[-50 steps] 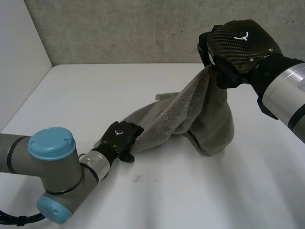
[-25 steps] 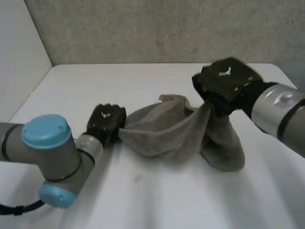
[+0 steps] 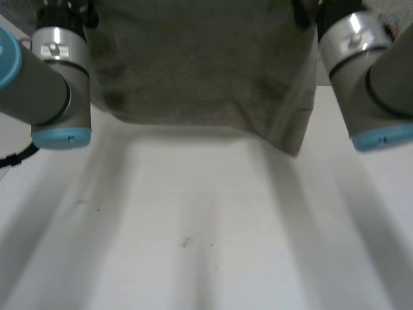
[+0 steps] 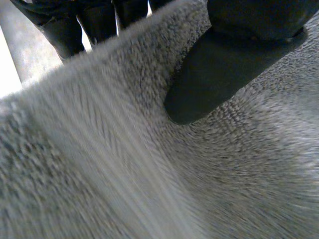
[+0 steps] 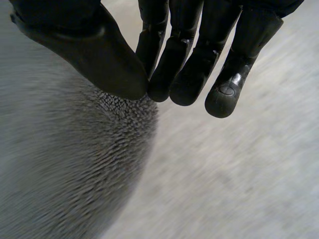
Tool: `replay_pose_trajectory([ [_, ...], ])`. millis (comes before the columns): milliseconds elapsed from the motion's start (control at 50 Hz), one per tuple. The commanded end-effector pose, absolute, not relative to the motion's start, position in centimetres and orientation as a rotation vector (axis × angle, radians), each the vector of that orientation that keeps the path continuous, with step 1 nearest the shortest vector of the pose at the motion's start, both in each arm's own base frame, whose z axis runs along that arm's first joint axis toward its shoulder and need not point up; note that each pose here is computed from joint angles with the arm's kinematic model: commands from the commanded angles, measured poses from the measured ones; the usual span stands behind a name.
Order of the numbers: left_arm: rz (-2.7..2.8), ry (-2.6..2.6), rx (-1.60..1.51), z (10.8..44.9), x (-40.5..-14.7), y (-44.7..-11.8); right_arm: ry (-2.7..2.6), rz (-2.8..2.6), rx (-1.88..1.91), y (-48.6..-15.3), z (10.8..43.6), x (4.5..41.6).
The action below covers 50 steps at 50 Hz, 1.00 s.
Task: Fold the towel.
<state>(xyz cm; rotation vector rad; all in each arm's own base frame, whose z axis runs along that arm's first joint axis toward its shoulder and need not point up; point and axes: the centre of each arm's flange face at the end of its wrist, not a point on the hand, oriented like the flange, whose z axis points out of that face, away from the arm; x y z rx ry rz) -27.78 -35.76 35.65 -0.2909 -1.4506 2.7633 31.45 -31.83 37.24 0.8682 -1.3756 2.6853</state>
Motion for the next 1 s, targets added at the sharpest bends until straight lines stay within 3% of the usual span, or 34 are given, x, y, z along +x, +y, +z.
replay_pose_trajectory([
  [20,2.486,-1.866,-0.513,26.5,-27.3,-33.7,-1.985,2.153,1.232,-28.8,26.2,30.5],
  [40,2.380,-1.974,-0.587,23.9,-27.0,-32.6,-1.986,2.152,1.233,-28.8,26.1,30.5],
  [60,2.276,-2.065,-0.653,21.6,-26.6,-31.4,-2.116,2.006,1.303,-27.9,23.4,30.1],
  [80,2.275,-2.065,-0.654,21.5,-26.6,-31.4,-2.117,2.004,1.304,-27.9,23.4,30.1],
  [100,2.175,-2.146,-0.712,19.4,-26.2,-30.1,-2.229,1.871,1.362,-26.9,21.0,29.7],
  [120,2.174,-2.147,-0.713,19.4,-26.2,-30.0,-2.323,1.745,1.423,-25.8,19.0,29.3],
  [160,2.018,-2.256,-0.785,16.2,-25.3,-27.5,-2.402,1.637,1.483,-24.5,17.3,29.0],
  [260,1.890,-2.352,-0.831,14.0,-24.1,-24.4,-2.547,1.474,1.623,-21.4,15.3,28.4],
  [580,1.927,-2.409,-0.757,15.5,-20.4,-20.8,-2.594,1.425,1.741,-17.4,20.2,27.1],
  [780,1.918,-2.433,-0.740,15.1,-19.5,-21.3,-2.306,1.828,1.639,-21.5,24.6,28.5],
  [1000,1.970,-2.407,-0.715,15.0,-19.3,-22.1,-2.220,1.749,1.779,-25.0,21.2,31.5],
])
